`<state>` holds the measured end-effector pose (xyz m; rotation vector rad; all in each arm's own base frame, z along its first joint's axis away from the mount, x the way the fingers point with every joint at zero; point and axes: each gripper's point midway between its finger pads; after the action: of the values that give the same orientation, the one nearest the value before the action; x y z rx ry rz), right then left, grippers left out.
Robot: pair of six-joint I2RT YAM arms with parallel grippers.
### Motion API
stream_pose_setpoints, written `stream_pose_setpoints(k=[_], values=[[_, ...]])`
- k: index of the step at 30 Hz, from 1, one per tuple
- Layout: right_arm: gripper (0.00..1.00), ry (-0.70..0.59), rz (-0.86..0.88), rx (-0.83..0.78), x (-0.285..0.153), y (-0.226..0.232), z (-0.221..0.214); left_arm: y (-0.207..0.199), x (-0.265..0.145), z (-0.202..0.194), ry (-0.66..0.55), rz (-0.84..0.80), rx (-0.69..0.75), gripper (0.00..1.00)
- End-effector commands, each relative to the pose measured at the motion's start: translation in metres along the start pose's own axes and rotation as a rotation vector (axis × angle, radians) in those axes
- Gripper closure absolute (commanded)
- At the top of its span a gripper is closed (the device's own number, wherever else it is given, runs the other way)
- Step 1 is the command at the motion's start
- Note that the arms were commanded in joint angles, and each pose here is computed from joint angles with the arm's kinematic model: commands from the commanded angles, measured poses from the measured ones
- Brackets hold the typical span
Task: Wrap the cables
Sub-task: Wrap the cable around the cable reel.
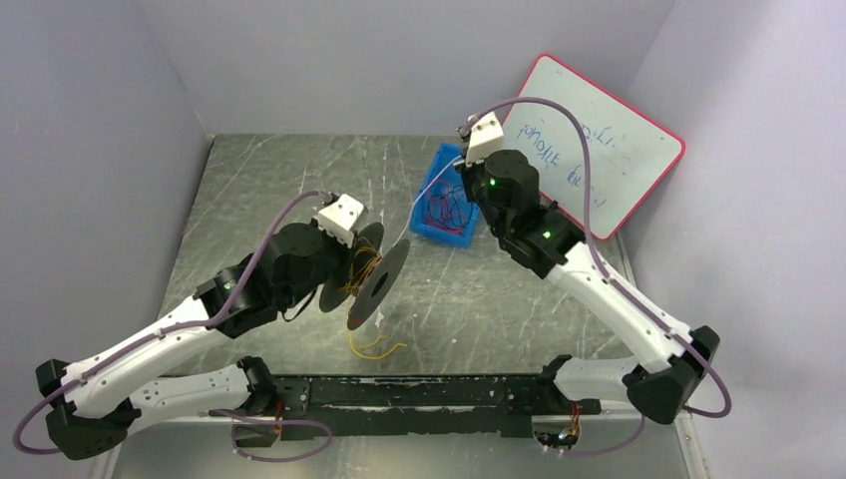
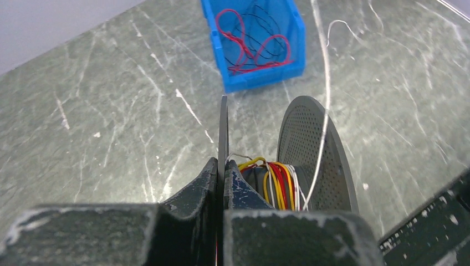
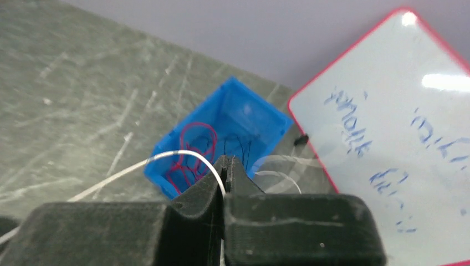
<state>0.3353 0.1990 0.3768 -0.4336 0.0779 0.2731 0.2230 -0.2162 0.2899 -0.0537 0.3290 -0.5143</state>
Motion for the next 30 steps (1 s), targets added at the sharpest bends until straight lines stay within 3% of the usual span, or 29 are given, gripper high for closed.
stream_pose_setpoints(k=[1, 10, 17, 23, 30], values=[[1.00, 0.059, 0.028, 0.104, 0.033, 0.004, -0.055, -0.027, -0.029, 0.038, -0.070, -0.192, -0.004, 0.93], [1.00, 0.206, 0.234, 0.284, 0.046, 0.075, -0.171, -0.056, -0.070, 0.099, -0.183, -0.375, -0.104, 0.93], [1.00, 0.305, 0.416, 0.403, 0.020, 0.143, -0.238, -0.045, -0.078, 0.151, -0.331, -0.301, -0.211, 0.93], [1.00, 0.328, 0.485, 0.431, -0.013, 0.186, -0.259, -0.034, -0.070, 0.179, -0.428, -0.207, -0.272, 0.93], [1.00, 0.298, 0.582, 0.440, -0.056, 0.234, -0.246, -0.024, -0.042, 0.191, -0.479, -0.079, -0.322, 0.93]])
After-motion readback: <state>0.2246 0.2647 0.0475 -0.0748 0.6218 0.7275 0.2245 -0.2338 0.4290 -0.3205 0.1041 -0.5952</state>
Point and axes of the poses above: each gripper's point midway between its finger pads, its own x axis out along the fingers, its own y axis along the line the jaws close on, z = x × y, and after that the axes turned 10 degrees about -x, right-handed
